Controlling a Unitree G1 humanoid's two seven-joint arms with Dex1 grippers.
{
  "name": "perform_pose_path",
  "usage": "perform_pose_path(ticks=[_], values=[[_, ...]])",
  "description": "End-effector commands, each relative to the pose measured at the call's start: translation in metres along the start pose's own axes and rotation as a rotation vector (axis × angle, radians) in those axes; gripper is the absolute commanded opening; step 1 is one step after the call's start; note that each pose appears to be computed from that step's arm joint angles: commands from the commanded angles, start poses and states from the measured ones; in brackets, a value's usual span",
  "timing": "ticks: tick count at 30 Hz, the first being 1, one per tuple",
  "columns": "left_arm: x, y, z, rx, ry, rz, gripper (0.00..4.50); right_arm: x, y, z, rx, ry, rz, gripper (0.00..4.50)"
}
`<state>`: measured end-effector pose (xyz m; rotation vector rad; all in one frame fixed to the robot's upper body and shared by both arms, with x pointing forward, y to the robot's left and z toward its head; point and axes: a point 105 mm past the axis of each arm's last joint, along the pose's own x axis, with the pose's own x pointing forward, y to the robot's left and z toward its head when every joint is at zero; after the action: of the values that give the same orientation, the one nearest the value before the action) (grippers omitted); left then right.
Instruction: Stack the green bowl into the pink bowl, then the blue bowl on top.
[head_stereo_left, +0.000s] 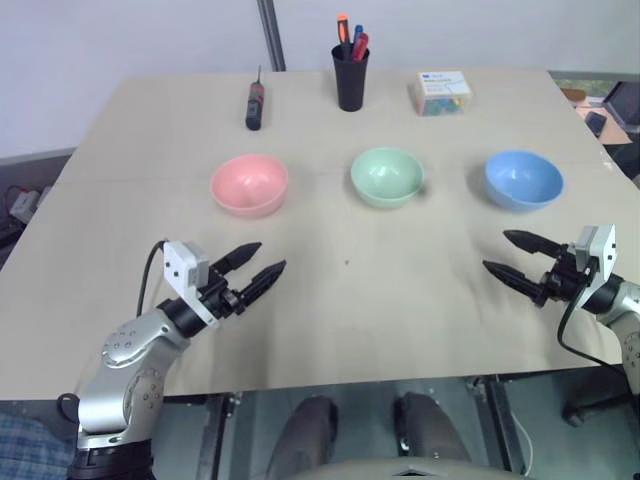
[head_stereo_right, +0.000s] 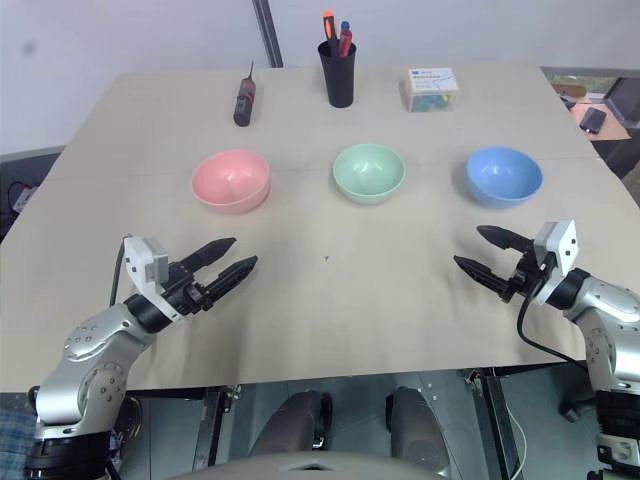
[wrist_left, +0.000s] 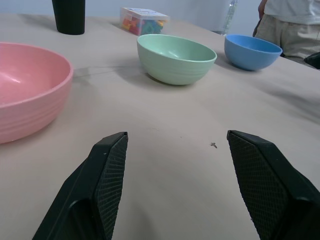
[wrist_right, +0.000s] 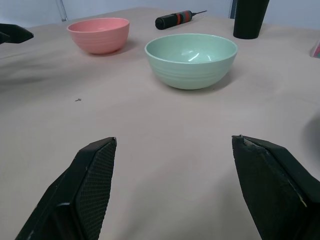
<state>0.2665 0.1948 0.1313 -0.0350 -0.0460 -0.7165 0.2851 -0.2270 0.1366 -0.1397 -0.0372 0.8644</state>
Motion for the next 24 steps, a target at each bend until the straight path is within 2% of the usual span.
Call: perform_pose_path(ticks=[1, 20, 24], values=[[0.001, 0.001, 0.014, 0.043, -0.04, -0.007, 3.36, -0.003, -0.003, 0.014, -0.052, -0.03, -0.008, 3.86], [0.016, 0.001, 0.017, 0.051, -0.033, -0.04, 3.36, 0.001, 0.004, 0.016, -0.068, -0.025, 0.004, 3.86], [0.019, 0.009, 0.014, 0.014, 0.003, 0.016, 3.36, 0.004, 0.01, 0.02, -0.075, -0.047, 0.032, 3.86]])
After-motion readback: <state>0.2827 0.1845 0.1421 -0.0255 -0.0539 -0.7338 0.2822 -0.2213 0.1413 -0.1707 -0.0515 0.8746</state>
